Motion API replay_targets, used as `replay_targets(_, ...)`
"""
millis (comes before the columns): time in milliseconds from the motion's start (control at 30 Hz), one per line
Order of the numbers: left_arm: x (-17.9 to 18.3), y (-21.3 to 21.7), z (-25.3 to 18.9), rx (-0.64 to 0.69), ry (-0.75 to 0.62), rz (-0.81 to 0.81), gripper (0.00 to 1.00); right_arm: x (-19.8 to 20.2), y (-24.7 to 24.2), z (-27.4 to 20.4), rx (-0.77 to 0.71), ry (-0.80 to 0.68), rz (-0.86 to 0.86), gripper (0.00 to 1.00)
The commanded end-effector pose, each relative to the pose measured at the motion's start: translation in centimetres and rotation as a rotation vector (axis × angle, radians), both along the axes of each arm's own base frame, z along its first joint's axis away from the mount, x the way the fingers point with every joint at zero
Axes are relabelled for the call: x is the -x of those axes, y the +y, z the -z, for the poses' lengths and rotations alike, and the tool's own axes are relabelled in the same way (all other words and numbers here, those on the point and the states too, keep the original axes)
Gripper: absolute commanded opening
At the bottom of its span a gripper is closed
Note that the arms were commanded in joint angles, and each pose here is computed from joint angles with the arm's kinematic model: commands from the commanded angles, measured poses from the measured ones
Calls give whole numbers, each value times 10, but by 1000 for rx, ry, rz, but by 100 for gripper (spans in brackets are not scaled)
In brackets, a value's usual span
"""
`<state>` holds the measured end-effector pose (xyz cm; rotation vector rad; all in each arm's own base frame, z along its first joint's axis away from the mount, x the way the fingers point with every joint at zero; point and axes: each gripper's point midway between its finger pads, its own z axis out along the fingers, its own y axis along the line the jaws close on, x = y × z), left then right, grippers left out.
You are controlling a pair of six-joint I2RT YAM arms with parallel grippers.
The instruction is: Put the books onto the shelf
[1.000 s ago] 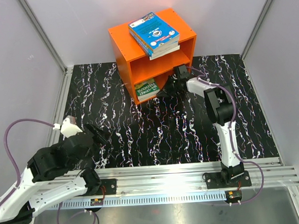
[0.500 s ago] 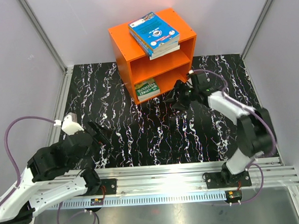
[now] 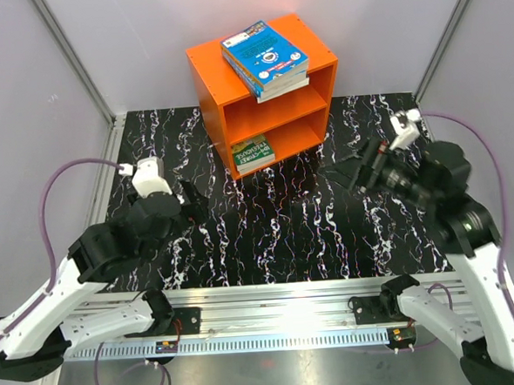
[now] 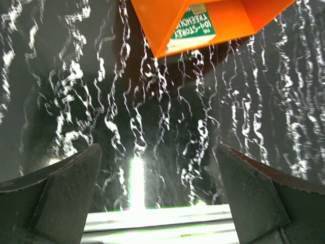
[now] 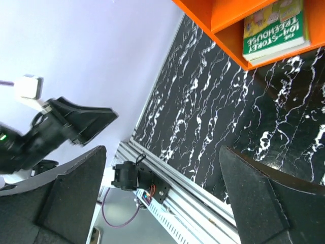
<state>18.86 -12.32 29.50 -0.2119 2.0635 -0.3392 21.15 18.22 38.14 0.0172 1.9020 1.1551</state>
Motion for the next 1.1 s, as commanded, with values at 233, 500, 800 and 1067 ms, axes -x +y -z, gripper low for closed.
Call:
replay_targets(233, -20, 21, -38, -33, -167, -101, 99, 86, -78, -2, -6, -38, 299, 100)
replay_targets(500, -8, 18, 1, -19, -148, -11, 99, 118, -94, 28, -110, 61, 378, 100)
replay_targets(800, -7, 18, 7, 91, -258, 6, 99, 125, -102, 36, -80, 74, 401, 100)
replay_targets(1067, -23, 11, 25, -104, -249, 25, 99, 122, -99, 42, -45, 97, 387, 100)
